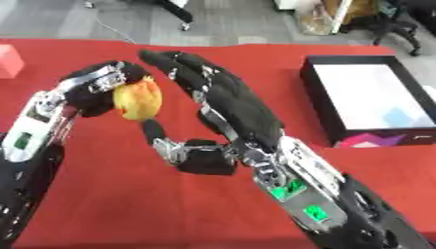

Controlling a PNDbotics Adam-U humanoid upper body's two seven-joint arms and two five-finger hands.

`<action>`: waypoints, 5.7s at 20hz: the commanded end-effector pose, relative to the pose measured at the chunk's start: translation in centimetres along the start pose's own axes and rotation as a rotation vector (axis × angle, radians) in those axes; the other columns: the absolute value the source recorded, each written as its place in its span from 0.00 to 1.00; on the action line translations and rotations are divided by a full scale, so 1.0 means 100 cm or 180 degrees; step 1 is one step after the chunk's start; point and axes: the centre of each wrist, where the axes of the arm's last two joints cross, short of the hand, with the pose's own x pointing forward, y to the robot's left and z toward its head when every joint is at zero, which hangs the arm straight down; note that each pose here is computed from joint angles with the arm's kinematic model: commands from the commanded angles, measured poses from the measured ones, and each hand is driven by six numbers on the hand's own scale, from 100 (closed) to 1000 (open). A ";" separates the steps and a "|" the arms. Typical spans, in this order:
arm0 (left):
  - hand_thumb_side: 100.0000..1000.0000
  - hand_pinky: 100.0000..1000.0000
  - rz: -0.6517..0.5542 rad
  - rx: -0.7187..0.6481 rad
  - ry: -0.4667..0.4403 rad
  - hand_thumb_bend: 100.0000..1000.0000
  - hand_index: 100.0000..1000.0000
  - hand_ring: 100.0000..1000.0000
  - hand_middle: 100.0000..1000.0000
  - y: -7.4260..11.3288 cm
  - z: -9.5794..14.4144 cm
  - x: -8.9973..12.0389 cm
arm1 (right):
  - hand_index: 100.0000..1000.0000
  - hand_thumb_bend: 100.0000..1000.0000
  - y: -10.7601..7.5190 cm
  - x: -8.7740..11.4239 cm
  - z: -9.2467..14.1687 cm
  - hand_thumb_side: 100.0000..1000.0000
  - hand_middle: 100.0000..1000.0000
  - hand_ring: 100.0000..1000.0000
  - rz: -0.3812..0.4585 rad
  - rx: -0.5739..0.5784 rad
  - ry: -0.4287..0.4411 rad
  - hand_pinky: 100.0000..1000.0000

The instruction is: Pick up the objects with one hand, pass them to the other hand, and then place them into the box on the other side of the table.

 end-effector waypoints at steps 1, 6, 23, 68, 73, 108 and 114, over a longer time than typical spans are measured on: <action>0.67 0.48 -0.0088 -0.0098 -0.0084 0.00 0.33 0.30 0.21 0.003 -0.008 0.014 | 0.94 0.10 -0.008 0.001 -0.002 0.23 0.82 0.85 0.0106 -0.0082 -0.0107 0.73; 0.66 0.48 -0.0120 -0.0214 -0.0116 0.00 0.32 0.30 0.21 0.003 -0.015 0.020 | 0.87 0.11 -0.010 0.000 -0.001 0.21 0.78 0.81 0.0211 -0.0229 -0.0117 0.70; 0.63 0.49 -0.0380 -0.0459 -0.0103 0.00 0.32 0.31 0.21 0.009 -0.025 0.029 | 0.65 0.10 -0.005 0.002 0.005 0.20 0.51 0.64 0.0544 0.0235 -0.0076 0.44; 0.68 0.48 -0.0187 -0.0366 -0.0002 0.00 0.33 0.31 0.21 0.014 -0.020 0.027 | 0.78 0.20 -0.010 -0.001 0.003 0.19 0.74 0.70 0.1895 0.0203 -0.0450 0.65; 0.69 0.49 -0.0142 -0.0518 -0.0025 0.00 0.34 0.32 0.22 0.010 -0.027 0.029 | 0.77 0.19 -0.009 0.000 0.003 0.18 0.73 0.69 0.1893 0.0224 -0.0465 0.64; 0.78 0.57 -0.0186 -0.0819 0.0035 0.00 0.50 0.45 0.35 -0.006 -0.044 0.036 | 0.16 0.00 -0.006 0.000 0.007 0.00 0.23 0.41 0.1879 -0.0454 -0.0331 0.19; 0.99 0.64 -0.0328 -0.0713 -0.0032 0.00 0.68 0.60 0.53 0.002 -0.035 0.036 | 0.14 0.00 -0.008 -0.002 0.009 0.00 0.12 0.42 0.1827 -0.0530 -0.0280 0.20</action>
